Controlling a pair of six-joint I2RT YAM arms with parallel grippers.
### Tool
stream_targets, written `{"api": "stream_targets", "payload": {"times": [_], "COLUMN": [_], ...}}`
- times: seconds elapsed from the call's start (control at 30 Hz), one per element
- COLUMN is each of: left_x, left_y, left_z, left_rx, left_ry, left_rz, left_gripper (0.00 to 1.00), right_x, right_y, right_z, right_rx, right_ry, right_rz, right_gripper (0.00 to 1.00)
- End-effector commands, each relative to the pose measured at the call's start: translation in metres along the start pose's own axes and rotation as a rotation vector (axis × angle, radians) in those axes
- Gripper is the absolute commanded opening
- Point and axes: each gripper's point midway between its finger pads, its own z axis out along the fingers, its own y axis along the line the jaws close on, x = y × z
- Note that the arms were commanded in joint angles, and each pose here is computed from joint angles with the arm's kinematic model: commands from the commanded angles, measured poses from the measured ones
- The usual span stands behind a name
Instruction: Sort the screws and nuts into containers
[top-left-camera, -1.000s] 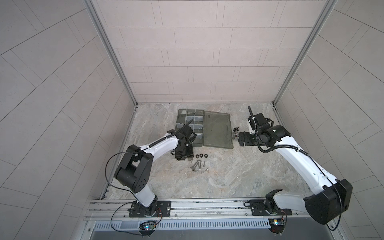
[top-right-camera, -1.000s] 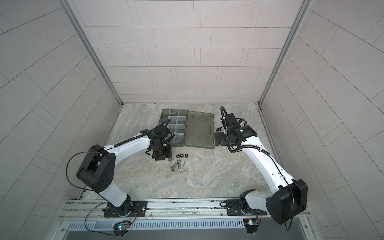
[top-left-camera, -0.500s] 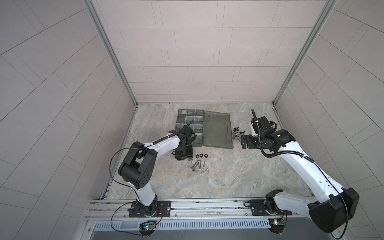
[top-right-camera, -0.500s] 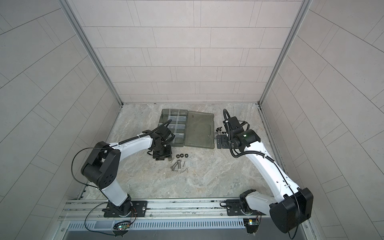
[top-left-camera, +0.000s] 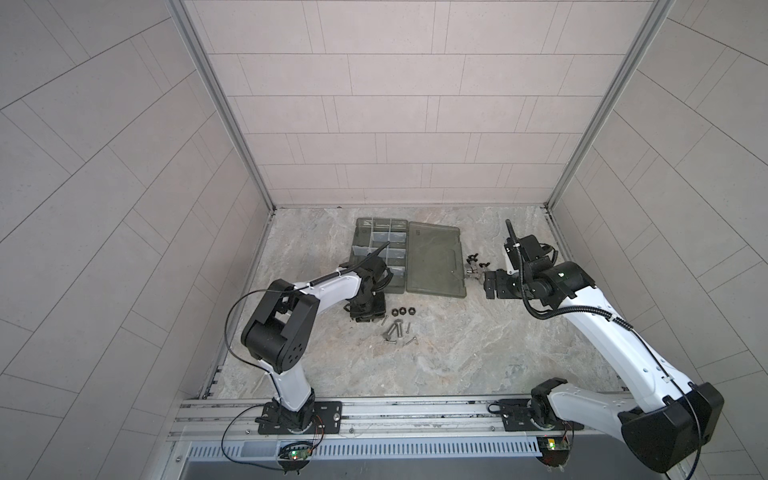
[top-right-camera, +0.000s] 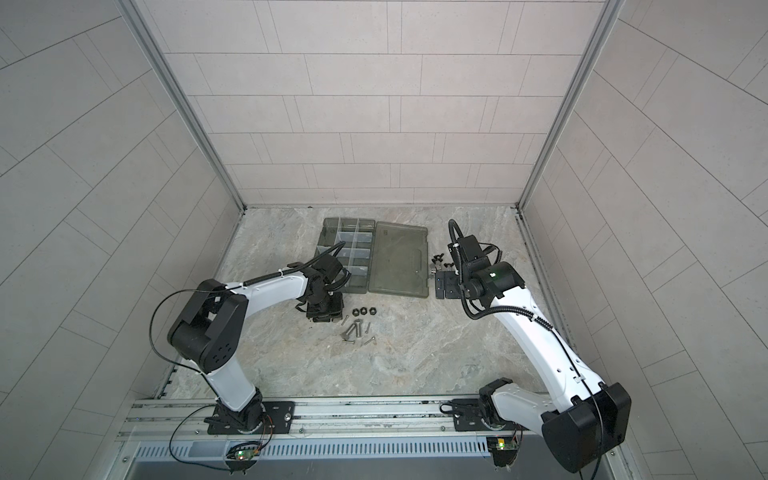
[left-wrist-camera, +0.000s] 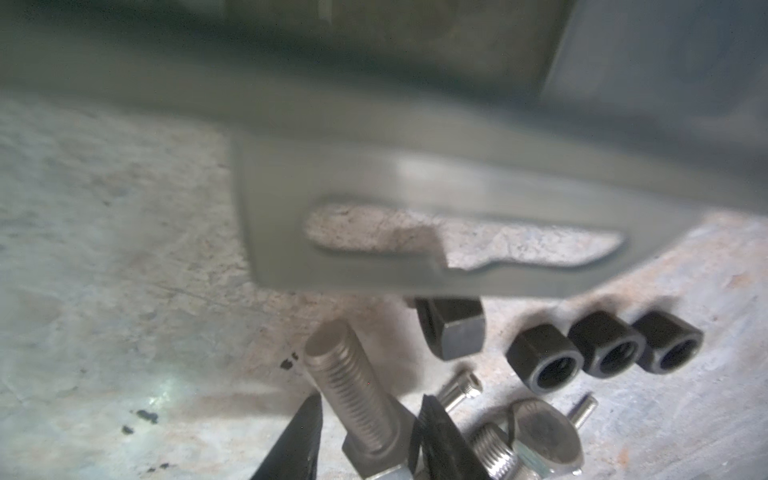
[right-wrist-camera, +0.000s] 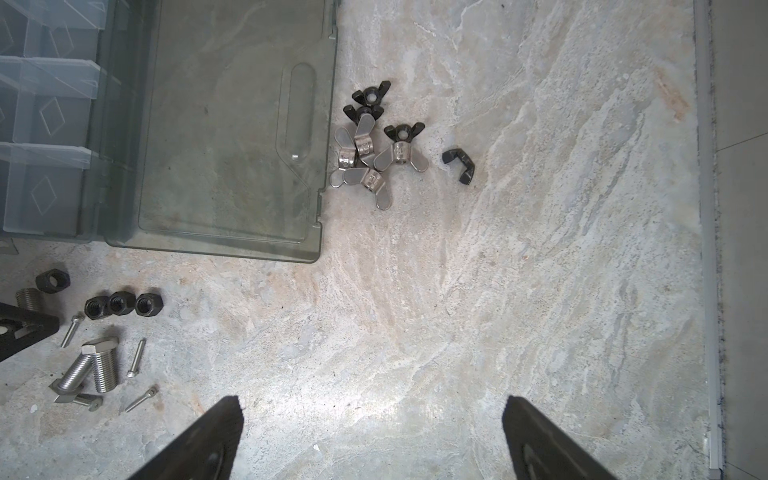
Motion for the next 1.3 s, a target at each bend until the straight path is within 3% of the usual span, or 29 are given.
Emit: {"api": "stream_targets", "payload": {"times": [0.0, 0.33, 0.87, 1.27], "left_x": [0.008, 0.006, 0.006, -0.045], "left_y": [0.021, 0.018, 0.009, -0.005], "left_z": [0.008, -0.004, -0.068, -0.112], "left_rx": [-0.064, -0.052, -0.036, -0.036], "left_ry": [0.032, 0.036, -0.013, -0.103], "left_rz": [-0.023, -0.014, 0.052, 0.088], "left_gripper": [0.40, 0.26, 0.22, 0.20], "right_x": [0.007, 0.004, -0.002, -0.022], "right_y": [-0.003, -0.001, 0.005, 0.012], "right_z": [0.001, 0.000, 0.007, 0.013], "right_rx": [0.018, 0.008, -0.004, 0.000], "right_ry": [0.021, 0.018, 0.015, 0.012], "right_rz": [-0.008, -0.012, 0.004, -0.004], "right_gripper": [0.99, 0.99, 0.99, 0.99]}}
